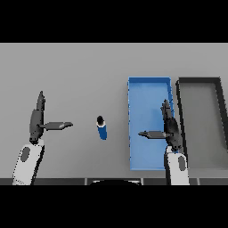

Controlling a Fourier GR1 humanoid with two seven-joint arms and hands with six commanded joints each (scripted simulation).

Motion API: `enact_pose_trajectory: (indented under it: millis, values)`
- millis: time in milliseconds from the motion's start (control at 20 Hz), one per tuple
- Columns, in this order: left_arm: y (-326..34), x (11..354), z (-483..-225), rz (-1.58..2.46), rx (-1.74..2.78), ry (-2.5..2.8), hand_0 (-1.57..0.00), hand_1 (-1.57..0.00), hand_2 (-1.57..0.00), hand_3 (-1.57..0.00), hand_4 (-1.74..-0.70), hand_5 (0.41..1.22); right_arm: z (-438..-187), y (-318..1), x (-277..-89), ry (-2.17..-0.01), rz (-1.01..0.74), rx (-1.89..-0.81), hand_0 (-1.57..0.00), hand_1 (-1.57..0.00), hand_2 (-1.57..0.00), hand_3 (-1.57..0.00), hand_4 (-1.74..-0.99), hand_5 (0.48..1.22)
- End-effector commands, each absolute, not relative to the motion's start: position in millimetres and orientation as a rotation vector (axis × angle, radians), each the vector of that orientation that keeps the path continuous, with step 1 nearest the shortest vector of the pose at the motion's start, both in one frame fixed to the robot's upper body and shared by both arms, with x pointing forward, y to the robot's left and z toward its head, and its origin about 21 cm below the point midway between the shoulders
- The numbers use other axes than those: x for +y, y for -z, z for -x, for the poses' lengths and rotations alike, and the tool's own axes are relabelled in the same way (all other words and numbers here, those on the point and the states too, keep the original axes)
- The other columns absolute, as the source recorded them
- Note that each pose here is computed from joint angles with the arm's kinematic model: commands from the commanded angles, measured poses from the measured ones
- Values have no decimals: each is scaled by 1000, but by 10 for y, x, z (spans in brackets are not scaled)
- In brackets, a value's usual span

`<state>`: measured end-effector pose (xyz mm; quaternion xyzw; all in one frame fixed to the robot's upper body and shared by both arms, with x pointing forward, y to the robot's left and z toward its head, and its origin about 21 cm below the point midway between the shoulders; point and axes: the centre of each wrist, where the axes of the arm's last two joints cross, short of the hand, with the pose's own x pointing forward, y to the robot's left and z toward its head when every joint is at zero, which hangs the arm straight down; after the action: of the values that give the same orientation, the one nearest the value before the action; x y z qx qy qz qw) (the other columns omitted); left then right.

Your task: Pick up the blue pipe and place it into the blue bin.

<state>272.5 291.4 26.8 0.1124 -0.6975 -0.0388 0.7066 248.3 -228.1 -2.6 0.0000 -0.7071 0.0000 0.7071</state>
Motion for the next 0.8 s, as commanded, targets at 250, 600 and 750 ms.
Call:
enact_pose_trajectory:
  millis: [250, 600, 750]
  values:
    - [-265, 2935, -2746, -250, -1560, 88, 1, 1, 1, 1, -1074, 591, -2540, 7, -2278, 3, 2, -1566, 1, 1, 1, 1, -1225, 617]
    - [-474, 3261, -2760, -47, -1543, 527, 1, 1, 1, 1, -1080, 596, -2308, -91, -2315, -315, 96, -1640, 1, 1, 1, 1, -1203, 614]
    - [-506, 3225, -2699, 8, -1552, 563, 1, 1, 1, 1, -1086, 605, -2311, -137, -2371, -318, 133, -1629, 1, 1, 1, 1, -1185, 597]
